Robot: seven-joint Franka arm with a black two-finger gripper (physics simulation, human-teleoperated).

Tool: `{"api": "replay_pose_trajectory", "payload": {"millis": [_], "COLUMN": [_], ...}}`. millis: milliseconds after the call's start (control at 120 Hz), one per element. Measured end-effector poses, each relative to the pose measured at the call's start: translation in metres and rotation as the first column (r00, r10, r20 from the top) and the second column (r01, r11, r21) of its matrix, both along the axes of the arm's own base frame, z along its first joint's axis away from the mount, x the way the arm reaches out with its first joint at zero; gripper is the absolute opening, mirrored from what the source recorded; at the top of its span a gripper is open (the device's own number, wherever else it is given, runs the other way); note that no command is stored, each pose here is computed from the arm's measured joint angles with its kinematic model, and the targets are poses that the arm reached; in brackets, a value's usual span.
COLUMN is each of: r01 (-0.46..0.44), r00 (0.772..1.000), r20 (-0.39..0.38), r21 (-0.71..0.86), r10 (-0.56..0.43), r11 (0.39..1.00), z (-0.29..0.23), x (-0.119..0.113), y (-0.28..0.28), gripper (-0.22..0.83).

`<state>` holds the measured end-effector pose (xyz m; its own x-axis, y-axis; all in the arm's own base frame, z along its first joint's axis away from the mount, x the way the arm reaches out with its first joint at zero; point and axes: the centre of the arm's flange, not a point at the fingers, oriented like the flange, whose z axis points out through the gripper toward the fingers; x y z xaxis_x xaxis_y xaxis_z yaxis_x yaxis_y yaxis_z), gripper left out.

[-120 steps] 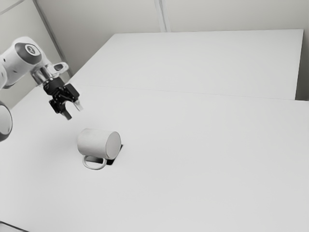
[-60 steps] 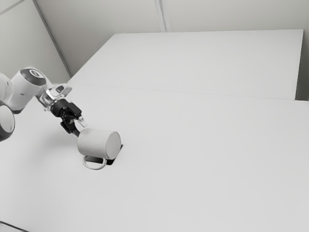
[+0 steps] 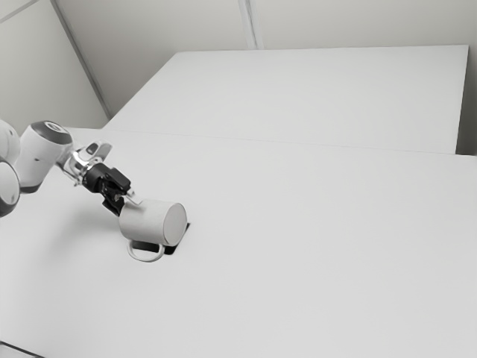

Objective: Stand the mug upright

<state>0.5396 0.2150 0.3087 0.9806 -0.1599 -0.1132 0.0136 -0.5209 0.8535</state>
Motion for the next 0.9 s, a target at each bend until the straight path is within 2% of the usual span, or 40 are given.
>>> {"api": "replay_pose_trajectory", "payload": {"millis": [175, 367, 692, 900], "r01": [0.012, 0.038, 0.063, 0.076], "r00": [1.0, 0.998, 0.995, 0.994], "r20": [0.026, 0.048, 0.07, 0.082], "r21": [0.007, 0.015, 0.012, 0.009], "r10": [-0.012, -0.038, -0.064, -0.076], "r11": [1.0, 0.999, 0.998, 0.997], "z": [0.01, 0.021, 0.033, 0.041], "x": [0.004, 0.01, 0.015, 0.02], "y": [-0.008, -0.022, -0.042, -0.055], "gripper": [0.18, 0.04, -0.11, -0.15]}}
